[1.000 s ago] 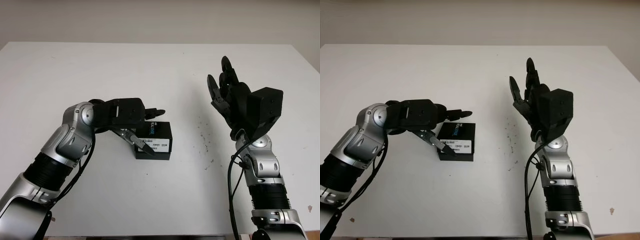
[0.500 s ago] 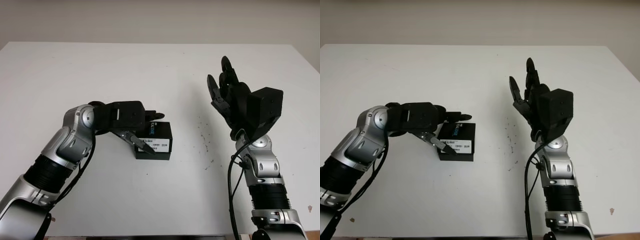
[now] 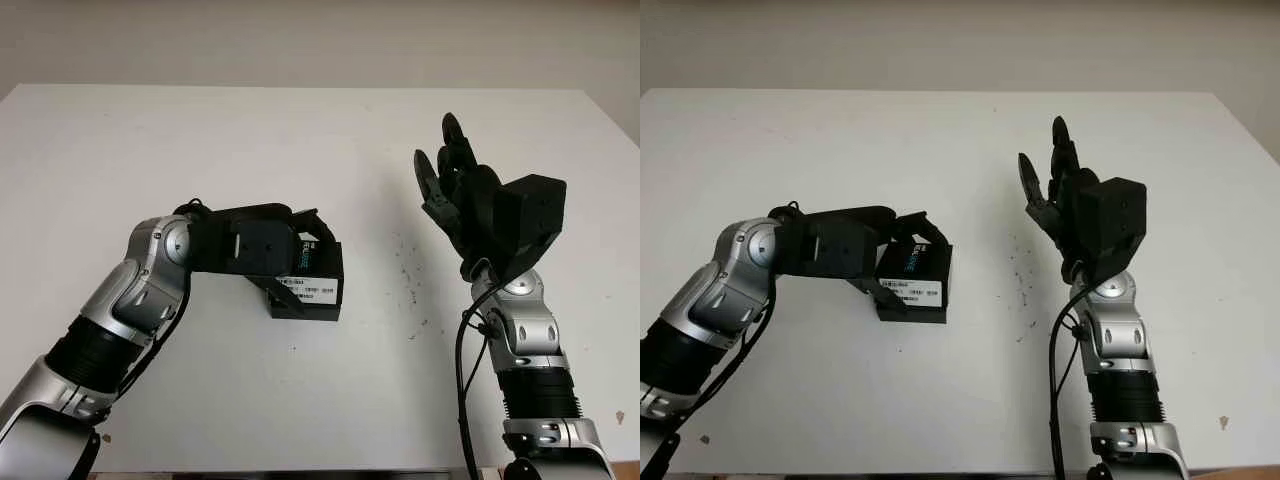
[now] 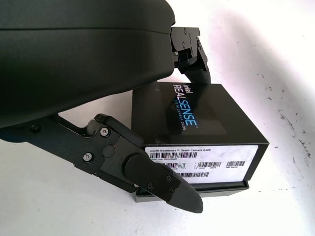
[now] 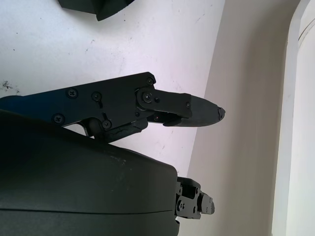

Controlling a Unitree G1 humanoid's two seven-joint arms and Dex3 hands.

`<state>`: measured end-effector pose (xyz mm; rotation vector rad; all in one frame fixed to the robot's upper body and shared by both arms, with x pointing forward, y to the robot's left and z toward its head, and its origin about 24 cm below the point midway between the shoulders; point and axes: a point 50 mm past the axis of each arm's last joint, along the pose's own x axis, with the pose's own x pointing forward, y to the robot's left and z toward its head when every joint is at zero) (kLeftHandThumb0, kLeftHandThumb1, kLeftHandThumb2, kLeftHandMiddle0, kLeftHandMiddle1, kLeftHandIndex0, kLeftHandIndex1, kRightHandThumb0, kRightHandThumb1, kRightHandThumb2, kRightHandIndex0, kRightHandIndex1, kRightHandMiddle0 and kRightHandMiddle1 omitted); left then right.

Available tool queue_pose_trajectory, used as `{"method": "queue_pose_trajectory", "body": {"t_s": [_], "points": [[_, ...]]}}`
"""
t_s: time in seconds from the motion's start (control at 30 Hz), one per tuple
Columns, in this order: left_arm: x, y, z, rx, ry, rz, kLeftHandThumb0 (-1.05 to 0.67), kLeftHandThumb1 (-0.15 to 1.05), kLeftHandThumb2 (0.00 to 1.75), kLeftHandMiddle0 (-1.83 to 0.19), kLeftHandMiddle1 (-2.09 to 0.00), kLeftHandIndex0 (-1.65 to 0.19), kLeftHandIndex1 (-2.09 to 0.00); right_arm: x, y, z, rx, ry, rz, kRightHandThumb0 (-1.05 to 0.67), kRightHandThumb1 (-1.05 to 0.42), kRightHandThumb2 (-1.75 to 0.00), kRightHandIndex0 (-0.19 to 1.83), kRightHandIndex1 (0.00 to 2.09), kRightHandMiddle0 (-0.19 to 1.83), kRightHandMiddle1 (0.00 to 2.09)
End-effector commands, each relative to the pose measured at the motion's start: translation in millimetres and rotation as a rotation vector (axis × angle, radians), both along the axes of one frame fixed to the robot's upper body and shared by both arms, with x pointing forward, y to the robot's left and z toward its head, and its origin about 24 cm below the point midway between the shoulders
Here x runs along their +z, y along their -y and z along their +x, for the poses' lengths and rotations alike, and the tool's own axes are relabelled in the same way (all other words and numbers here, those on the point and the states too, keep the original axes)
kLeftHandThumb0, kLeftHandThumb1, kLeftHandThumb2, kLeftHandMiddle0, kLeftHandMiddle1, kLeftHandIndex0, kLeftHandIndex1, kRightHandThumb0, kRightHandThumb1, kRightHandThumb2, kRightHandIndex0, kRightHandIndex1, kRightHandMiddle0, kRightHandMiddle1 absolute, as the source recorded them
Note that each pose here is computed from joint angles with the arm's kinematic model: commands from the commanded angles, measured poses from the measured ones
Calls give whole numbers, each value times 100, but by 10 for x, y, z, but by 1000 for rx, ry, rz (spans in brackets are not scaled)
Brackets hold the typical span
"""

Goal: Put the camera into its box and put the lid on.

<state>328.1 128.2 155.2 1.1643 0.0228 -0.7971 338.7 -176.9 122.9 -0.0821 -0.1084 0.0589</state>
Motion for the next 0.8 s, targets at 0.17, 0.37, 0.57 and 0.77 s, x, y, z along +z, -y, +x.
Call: {"method": "queue_pose_trajectory", "body": {"t_s": [0.17,0.37,0.57,0.77], "points": [[-66,-14,-18,-1,-23,1,-30,94,7,-39,-179,-22,-153,62,5,-1,6,24,1,-53,-105,-48,-19,4,-14,5],[-78,-17,-17,4,-17,-7,-30,99,7,-40,-178,-22,-151,63,13,-10,-1,30,-3,-52,-105,-48,-19,4,-13,5],[-78,-15,-34,25,10,-58,-25,104,7,-38,-187,-19,-158,58,21,-15,-8,32,-10,-51,-105,-48,-18,5,-13,6],[-40,-13,-55,58,17,-113,-22,105,11,-44,-177,-18,-157,57,21,-16,1,31,-10,-52,-105,-47,-18,5,-13,5]]}}
